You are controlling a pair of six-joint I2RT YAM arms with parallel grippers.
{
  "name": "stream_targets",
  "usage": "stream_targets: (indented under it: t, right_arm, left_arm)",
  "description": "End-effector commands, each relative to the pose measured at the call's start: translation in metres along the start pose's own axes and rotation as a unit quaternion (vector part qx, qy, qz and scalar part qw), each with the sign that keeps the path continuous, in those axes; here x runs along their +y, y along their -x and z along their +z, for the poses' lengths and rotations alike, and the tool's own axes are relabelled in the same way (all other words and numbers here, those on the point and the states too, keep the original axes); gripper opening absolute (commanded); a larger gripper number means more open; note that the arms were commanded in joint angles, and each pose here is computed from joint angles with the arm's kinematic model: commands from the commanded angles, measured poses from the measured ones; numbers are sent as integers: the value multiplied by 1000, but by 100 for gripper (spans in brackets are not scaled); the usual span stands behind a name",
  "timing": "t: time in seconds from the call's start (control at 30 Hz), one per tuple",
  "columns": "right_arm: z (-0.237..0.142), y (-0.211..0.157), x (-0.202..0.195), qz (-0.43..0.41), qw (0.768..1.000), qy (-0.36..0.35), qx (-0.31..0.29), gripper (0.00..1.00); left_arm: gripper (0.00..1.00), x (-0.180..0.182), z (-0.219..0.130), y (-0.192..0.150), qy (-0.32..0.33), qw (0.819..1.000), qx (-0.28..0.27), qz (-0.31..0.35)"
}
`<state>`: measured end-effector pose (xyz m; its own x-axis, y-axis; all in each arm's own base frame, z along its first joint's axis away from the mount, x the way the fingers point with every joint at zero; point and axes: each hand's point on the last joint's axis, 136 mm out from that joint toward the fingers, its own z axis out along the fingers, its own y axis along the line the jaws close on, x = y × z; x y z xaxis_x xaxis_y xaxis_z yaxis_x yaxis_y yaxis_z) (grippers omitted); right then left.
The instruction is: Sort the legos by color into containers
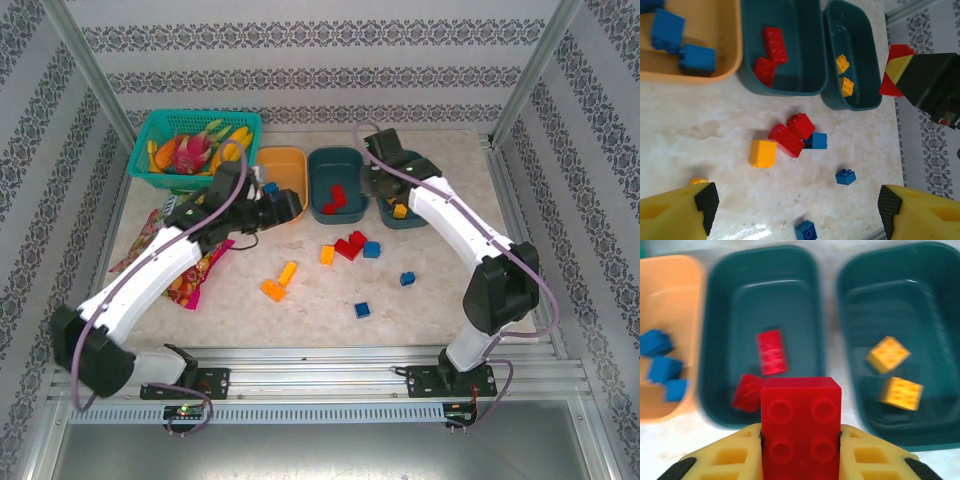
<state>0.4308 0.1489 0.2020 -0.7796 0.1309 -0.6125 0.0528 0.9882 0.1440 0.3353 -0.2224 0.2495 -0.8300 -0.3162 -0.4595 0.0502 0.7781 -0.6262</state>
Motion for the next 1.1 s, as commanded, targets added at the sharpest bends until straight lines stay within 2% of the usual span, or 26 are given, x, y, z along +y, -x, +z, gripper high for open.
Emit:
stream_targets:
  t: [0.0, 0.1, 0.33, 0.63, 0.77, 0.9, 1.07]
  right_arm:
    - [17, -4, -42, 27, 999, -35, 29, 24]
    - [28, 10, -56, 22, 999, -40, 26, 24]
    - [56, 18, -10, -17, 999, 9, 48, 24]
    - [114, 11, 29, -17, 996, 15, 90, 25]
    - [139, 9, 37, -34, 993, -9, 108, 25]
    - [160, 1, 30, -56, 989, -66, 119, 26]
    - [181, -9, 28, -69, 985, -84, 135, 31]
  left_arm:
    - [85, -38, 23, 14, -53, 998, -5, 34]
    - [85, -45, 45, 18, -54, 998, 7, 34]
    - [85, -40, 69, 25, -39, 999, 8, 29]
    - [85, -27, 82, 26, -16, 1000, 9, 17]
    - [85, -22, 77, 28, -8, 1000, 6, 14]
    - [85, -13, 72, 28, 1, 1000, 4, 12]
    - [86, -4, 66, 25, 7, 1000, 5, 6]
